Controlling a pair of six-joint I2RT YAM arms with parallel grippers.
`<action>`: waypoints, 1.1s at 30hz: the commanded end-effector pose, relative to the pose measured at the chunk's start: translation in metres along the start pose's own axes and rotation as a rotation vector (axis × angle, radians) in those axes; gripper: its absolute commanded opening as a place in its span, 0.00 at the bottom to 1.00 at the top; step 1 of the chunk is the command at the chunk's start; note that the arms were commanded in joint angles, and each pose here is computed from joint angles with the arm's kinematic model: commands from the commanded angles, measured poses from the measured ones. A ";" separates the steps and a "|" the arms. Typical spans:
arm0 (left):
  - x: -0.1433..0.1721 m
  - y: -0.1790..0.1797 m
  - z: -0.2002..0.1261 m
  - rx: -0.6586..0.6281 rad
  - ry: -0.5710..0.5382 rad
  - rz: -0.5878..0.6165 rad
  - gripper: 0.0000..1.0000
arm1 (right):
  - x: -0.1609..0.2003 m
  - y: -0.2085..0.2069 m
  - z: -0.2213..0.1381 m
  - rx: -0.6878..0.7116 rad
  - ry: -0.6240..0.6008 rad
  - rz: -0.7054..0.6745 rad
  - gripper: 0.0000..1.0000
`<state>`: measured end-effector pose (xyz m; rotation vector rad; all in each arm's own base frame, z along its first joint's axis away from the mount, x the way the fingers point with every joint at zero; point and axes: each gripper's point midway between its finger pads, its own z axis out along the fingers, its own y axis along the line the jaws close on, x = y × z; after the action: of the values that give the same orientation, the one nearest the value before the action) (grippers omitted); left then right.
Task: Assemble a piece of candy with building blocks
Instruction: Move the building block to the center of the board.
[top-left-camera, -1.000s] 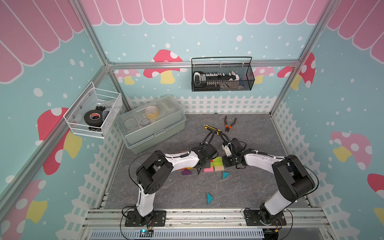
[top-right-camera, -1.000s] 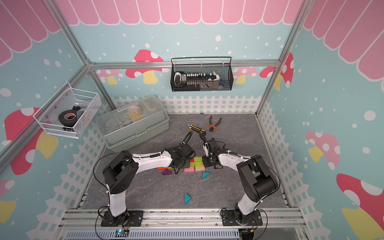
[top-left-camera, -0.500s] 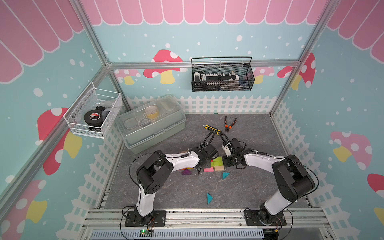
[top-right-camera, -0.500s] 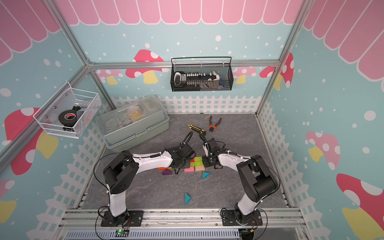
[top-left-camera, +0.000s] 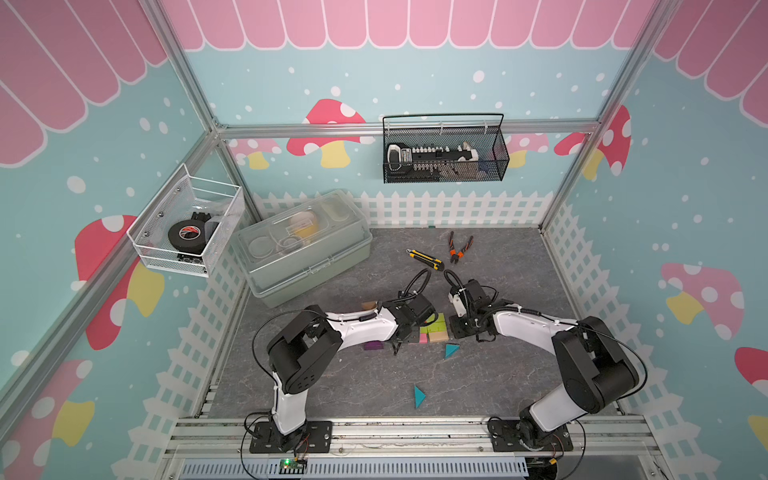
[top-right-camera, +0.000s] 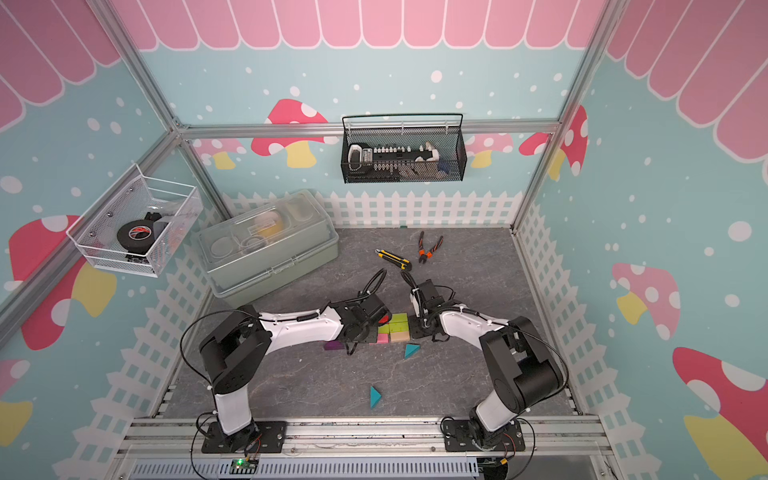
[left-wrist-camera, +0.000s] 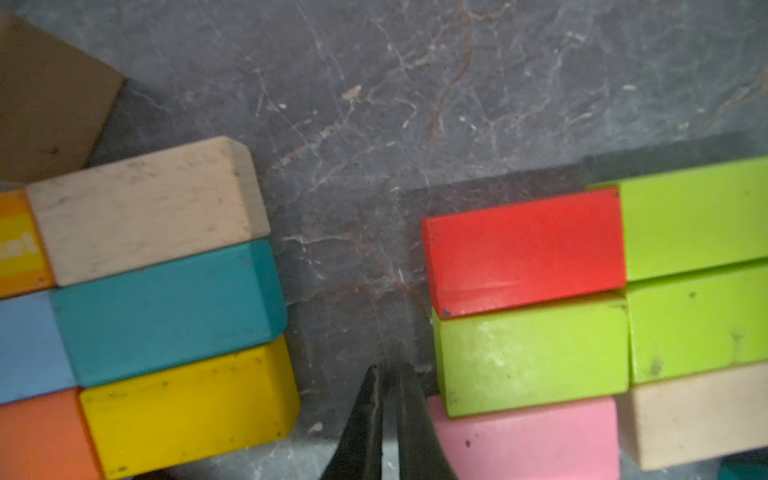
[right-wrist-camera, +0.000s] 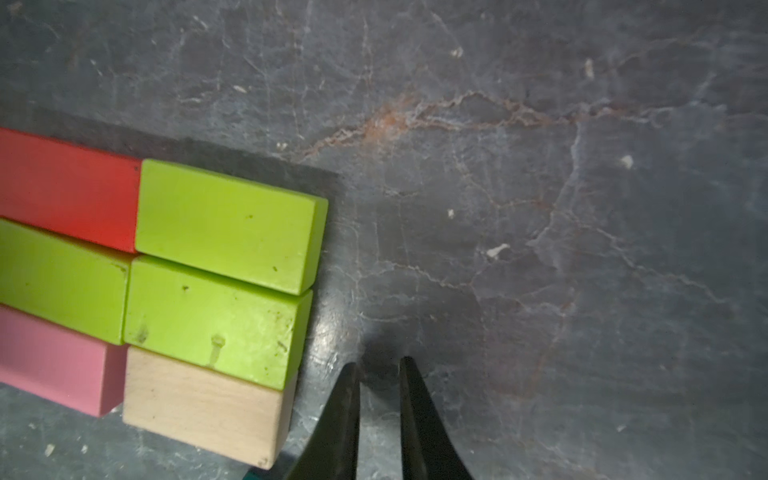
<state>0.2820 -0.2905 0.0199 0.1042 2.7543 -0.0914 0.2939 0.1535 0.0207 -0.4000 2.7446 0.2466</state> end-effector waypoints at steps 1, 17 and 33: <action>0.003 0.005 -0.007 -0.009 -0.007 -0.023 0.10 | 0.011 0.002 -0.003 -0.017 0.022 0.021 0.20; 0.011 -0.003 0.005 0.022 0.026 -0.023 0.06 | 0.020 0.016 0.005 -0.086 0.062 0.019 0.18; 0.014 -0.009 0.008 0.048 0.032 -0.028 0.06 | 0.020 0.019 0.005 -0.103 0.066 0.021 0.18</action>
<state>0.2789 -0.3019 0.0196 0.0924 2.7527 -0.1782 0.2831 0.1678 0.0207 -0.4188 2.7616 0.3815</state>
